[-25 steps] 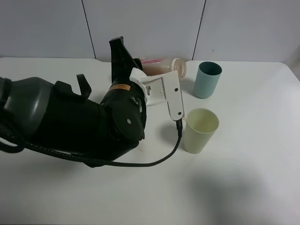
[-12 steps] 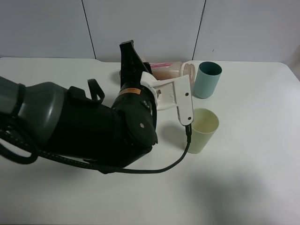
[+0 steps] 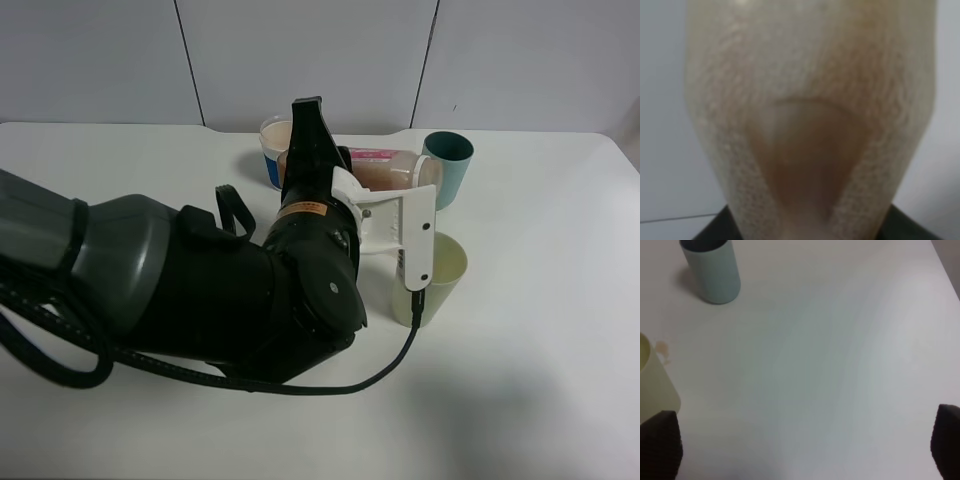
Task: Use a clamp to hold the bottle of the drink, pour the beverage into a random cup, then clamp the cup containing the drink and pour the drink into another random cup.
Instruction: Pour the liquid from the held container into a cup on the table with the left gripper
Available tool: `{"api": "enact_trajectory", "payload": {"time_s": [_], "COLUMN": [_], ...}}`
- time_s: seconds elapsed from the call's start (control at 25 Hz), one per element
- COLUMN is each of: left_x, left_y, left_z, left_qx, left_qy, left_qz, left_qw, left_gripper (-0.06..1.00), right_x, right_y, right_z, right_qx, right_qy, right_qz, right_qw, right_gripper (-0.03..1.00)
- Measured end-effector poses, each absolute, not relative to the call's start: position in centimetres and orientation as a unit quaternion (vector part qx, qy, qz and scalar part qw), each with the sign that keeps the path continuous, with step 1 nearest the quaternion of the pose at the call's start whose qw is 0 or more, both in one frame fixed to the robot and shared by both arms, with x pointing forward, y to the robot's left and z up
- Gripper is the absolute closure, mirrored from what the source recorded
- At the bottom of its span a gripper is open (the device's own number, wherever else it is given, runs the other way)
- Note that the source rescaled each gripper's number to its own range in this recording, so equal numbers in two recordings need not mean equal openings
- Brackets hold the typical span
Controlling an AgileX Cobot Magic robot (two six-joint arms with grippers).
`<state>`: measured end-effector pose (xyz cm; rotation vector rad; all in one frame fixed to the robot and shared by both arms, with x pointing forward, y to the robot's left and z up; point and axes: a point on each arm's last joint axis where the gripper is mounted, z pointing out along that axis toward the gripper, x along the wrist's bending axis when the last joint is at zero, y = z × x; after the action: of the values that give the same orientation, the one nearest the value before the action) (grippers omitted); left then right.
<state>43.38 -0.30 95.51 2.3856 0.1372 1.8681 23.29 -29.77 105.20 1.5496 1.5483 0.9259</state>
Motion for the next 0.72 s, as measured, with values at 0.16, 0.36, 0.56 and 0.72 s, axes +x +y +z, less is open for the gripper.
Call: {"api": "enact_trajectory", "payload": {"time_s": [0.16,0.36,0.56,0.72], "left_x": [43.25,43.32,43.36,43.38], "left_y": [-0.37,-0.34,-0.44,-0.57], "left_z": [95.52,95.79,96.0,96.15], "left_qx": [0.786,0.777,0.769,0.764], "left_qy": [0.026,0.006,-0.009,-0.017], "left_qz": [0.616,0.629,0.638,0.645], "left_qw": [0.041,0.024,0.019,0.021], "left_gripper": [0.94,0.94,0.94,0.94], "right_x": [23.29,23.29,23.29,23.29], "right_y": [-29.77,-29.77,-29.77,-29.77], "right_z": [105.2,105.2,105.2,105.2], "right_qx": [0.605,0.605,0.605,0.605], "right_qy": [0.604,0.604,0.604,0.604], "right_qz": [0.361,0.361,0.361,0.361], "right_qw": [0.372,0.372,0.372,0.372], "right_gripper": [-0.03,-0.03,-0.03,-0.03]}}
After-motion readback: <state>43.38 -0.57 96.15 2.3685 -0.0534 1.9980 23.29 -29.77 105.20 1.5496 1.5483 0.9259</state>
